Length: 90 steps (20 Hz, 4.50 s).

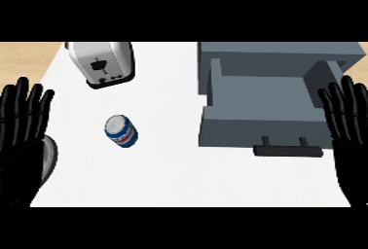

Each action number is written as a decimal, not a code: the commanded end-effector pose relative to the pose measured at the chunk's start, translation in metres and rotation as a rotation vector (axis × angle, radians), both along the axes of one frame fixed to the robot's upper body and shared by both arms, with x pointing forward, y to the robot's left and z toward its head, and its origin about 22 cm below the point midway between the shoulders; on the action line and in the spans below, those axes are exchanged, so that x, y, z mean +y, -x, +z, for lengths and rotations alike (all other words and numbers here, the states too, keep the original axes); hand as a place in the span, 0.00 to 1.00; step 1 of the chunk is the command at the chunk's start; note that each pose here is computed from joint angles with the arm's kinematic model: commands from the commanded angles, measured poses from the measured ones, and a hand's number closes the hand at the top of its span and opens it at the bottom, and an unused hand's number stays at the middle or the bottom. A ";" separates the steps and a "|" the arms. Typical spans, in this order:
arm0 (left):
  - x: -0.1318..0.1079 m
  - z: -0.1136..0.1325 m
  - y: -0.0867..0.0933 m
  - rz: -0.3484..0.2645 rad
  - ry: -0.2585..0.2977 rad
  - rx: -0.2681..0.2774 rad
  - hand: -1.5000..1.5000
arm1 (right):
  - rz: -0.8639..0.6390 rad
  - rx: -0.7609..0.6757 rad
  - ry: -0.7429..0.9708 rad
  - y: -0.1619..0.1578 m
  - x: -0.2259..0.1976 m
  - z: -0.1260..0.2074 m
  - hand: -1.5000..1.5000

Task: Pick up the can, place it into the drawer and close the drawer

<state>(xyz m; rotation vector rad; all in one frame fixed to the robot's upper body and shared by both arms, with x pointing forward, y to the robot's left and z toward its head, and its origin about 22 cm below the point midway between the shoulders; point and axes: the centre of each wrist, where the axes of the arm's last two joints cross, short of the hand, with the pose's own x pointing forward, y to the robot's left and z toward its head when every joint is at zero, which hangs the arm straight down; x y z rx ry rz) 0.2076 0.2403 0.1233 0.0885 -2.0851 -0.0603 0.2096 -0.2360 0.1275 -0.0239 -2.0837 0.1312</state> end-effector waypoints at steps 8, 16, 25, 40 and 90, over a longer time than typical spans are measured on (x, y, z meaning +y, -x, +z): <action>0.030 -0.034 -0.004 0.080 0.079 0.353 0.00 | -0.171 0.263 -0.072 0.000 -0.010 -0.032 0.00; 0.042 0.000 0.006 0.094 0.096 0.425 0.00 | -0.201 0.303 -0.073 0.016 -0.041 -0.017 0.00; 0.034 -0.019 -0.021 0.060 0.087 0.423 0.00 | -0.232 0.256 -0.092 0.011 -0.050 -0.035 0.00; 0.015 -0.119 -0.013 0.092 0.037 0.511 0.00 | -0.219 0.238 -0.071 0.027 -0.049 -0.032 0.00; 0.038 -0.238 -0.107 0.046 0.107 0.580 1.00 | -0.211 0.220 -0.057 0.037 -0.064 0.005 0.00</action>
